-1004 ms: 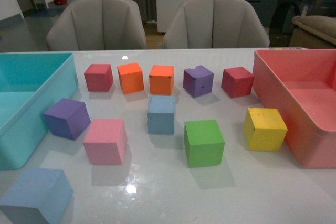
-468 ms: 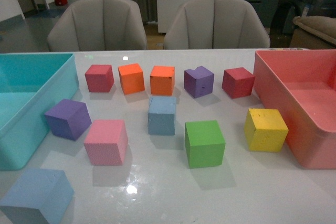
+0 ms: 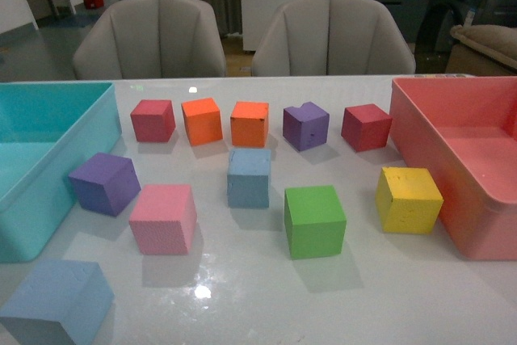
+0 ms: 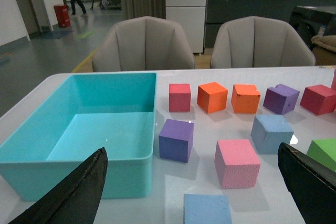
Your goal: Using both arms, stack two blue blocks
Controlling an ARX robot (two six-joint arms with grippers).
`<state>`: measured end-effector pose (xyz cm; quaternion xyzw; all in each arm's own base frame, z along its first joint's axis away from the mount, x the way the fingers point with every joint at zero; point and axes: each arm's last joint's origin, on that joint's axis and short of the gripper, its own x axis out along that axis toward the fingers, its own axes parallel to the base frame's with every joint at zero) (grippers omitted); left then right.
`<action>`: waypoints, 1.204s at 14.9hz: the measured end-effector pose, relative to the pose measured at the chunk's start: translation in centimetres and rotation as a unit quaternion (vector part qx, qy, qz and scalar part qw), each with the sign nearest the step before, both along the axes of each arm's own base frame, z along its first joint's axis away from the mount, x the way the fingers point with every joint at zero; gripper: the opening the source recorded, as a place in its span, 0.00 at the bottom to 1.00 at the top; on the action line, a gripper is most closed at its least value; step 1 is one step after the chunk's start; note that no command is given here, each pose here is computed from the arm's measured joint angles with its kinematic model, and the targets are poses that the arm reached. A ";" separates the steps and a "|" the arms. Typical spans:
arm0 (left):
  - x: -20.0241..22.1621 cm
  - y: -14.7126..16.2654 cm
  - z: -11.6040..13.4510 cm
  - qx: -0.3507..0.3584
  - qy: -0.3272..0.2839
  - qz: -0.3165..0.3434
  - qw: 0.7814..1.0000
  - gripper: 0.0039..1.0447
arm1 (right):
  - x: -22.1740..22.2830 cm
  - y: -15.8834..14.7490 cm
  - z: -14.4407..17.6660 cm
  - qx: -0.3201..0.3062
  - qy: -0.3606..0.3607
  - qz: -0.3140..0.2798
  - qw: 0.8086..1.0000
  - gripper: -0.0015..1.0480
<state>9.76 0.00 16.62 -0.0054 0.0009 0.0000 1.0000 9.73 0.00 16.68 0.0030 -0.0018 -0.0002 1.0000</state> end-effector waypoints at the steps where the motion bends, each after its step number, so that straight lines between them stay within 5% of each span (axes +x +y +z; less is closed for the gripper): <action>1: 0.0 0.0 -0.2 0.000 0.016 -0.001 1.000 0.94 | 0.0 0.0 0.0 0.000 0.000 0.000 1.000 0.93; 3: 0.2 -0.7 0.4 0.003 0.131 -0.025 0.991 0.94 | 0.0 0.0 0.0 0.000 -0.001 0.000 1.000 0.94; 7: 0.9 -1.5 4.3 0.001 0.076 -0.062 0.995 0.94 | 0.0 0.0 0.0 0.000 0.000 0.000 1.000 0.94; 13: 10.7 -3.3 -0.2 0.037 0.234 -0.082 0.968 0.94 | 0.0 0.0 0.0 0.000 0.000 0.000 1.000 0.94; 16: 11.9 -2.5 -4.1 0.038 0.331 -0.056 0.941 0.94 | 0.0 0.0 0.0 0.000 0.000 0.000 1.000 0.94; 18: 12.5 -2.5 -4.2 0.037 0.332 -0.058 0.941 0.94 | 0.0 0.0 0.0 0.000 0.000 0.000 1.000 0.94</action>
